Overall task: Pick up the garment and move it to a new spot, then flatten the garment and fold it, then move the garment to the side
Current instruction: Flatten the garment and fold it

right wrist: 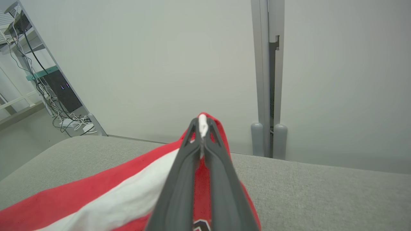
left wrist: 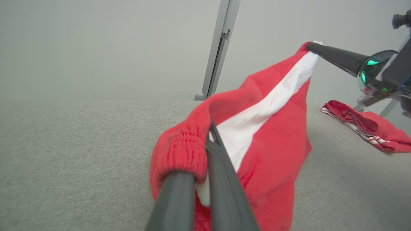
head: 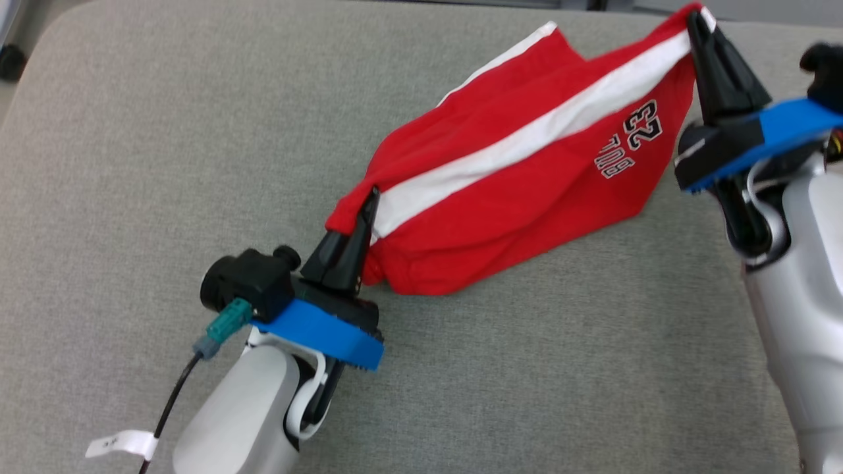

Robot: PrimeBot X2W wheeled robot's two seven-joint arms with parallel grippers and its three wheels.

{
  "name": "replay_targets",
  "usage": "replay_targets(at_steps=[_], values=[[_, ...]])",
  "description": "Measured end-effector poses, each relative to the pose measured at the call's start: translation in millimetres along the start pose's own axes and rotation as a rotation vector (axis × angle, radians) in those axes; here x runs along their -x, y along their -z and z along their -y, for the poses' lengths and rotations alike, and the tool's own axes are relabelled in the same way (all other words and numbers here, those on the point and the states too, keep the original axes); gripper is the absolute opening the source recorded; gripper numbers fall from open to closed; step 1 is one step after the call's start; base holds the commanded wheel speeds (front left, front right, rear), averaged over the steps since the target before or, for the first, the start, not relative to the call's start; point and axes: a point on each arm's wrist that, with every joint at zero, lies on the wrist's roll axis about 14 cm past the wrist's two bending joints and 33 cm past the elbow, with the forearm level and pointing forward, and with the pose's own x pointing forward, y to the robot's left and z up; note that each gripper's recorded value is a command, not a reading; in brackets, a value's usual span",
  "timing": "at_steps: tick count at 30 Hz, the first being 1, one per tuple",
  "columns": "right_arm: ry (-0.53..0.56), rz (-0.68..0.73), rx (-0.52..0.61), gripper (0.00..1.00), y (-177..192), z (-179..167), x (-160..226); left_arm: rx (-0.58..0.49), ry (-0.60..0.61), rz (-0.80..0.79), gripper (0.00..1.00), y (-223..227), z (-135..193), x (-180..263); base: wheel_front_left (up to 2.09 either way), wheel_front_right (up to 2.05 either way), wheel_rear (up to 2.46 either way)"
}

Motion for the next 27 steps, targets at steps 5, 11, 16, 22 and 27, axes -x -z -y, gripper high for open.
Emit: replay_targets(at_steps=[5, 11, 16, 22, 27], values=[[-0.001, -0.062, -0.009, 0.00, 20.3, -0.8, -42.8, 0.007, -0.070, 0.006, 0.00, 0.9, -26.5, -12.9, 0.00, 0.00, 0.00], [-0.029, -0.127, -0.012, 0.00, 46.5, -14.9, -80.7, 0.013, -0.130, -0.010, 0.00, 8.8, -50.8, -22.0, 0.00, 0.00, 0.00], [-0.019, -0.196, 0.006, 0.00, 75.8, -13.8, -91.0, 0.017, -0.162, -0.039, 0.00, 19.8, -61.0, -22.7, 0.00, 0.00, 0.00], [-0.016, -0.239, 0.025, 1.00, 93.4, -15.1, -90.8, 0.024, -0.174, -0.053, 1.00, 25.8, -63.9, -25.5, 0.00, 0.00, 0.00], [-0.023, -0.218, 0.064, 1.00, 84.2, -16.1, -84.5, 0.002, -0.161, -0.027, 1.00, 14.1, -57.5, -24.9, 0.00, 0.00, 0.00]])
